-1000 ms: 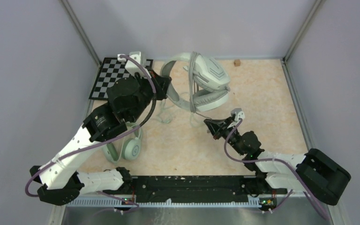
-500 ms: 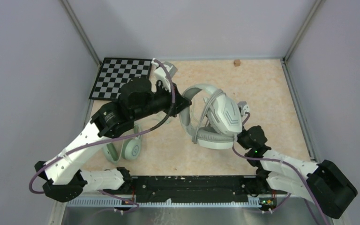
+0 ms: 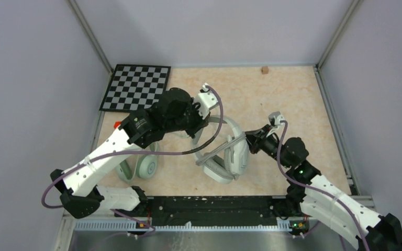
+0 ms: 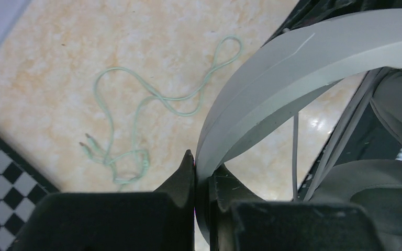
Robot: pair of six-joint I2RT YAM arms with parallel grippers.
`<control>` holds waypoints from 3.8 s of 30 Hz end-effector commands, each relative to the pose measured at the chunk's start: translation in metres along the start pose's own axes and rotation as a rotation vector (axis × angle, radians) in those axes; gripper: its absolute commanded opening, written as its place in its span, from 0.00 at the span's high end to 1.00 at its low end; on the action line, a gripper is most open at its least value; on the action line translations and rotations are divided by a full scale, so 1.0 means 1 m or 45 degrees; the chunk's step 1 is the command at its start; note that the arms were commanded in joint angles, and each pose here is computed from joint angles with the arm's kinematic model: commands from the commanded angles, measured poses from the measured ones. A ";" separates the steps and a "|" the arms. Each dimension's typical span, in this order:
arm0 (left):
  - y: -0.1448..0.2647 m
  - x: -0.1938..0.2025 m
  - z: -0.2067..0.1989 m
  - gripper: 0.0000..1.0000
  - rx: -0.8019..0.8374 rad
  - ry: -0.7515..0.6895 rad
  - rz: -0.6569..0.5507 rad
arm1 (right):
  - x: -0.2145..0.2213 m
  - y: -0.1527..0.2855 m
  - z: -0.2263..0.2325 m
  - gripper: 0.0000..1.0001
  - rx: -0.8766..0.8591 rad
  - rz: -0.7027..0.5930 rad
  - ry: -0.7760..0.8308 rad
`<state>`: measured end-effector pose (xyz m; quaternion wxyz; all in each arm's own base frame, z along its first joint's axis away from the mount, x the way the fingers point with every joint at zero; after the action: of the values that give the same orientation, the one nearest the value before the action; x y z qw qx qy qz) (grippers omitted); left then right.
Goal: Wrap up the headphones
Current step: Wrap the headphones cable around the headphones, then place the headphones at the center of the board, then move the headphones to the center of the board.
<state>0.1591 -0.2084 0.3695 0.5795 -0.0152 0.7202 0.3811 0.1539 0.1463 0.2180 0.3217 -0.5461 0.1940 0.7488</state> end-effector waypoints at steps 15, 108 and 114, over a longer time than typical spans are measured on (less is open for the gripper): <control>-0.075 0.048 0.046 1.00 -0.007 -0.569 0.345 | 0.021 0.027 -0.010 1.00 0.246 0.375 -0.111; -0.096 0.073 0.020 0.30 -0.224 0.151 0.185 | 0.114 0.070 -0.021 0.61 1.733 0.701 -1.658; -0.075 0.117 0.033 0.24 -0.403 0.310 0.234 | 0.123 0.073 -0.035 0.64 1.890 0.525 -1.612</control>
<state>0.1844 -0.2137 0.2451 0.5011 -0.0386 0.7066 0.4982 0.1031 0.1192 0.1077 0.4312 0.3378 0.4735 0.6898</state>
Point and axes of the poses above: each gripper's point midway between its finger pads, its own y axis back along the fingers, its own z axis along the line the jaws close on, x = y × z, the point moved 10 cm from there along y, back along the fingers, and after that the axes turned 4 degrees about y, right-handed, at the moved point
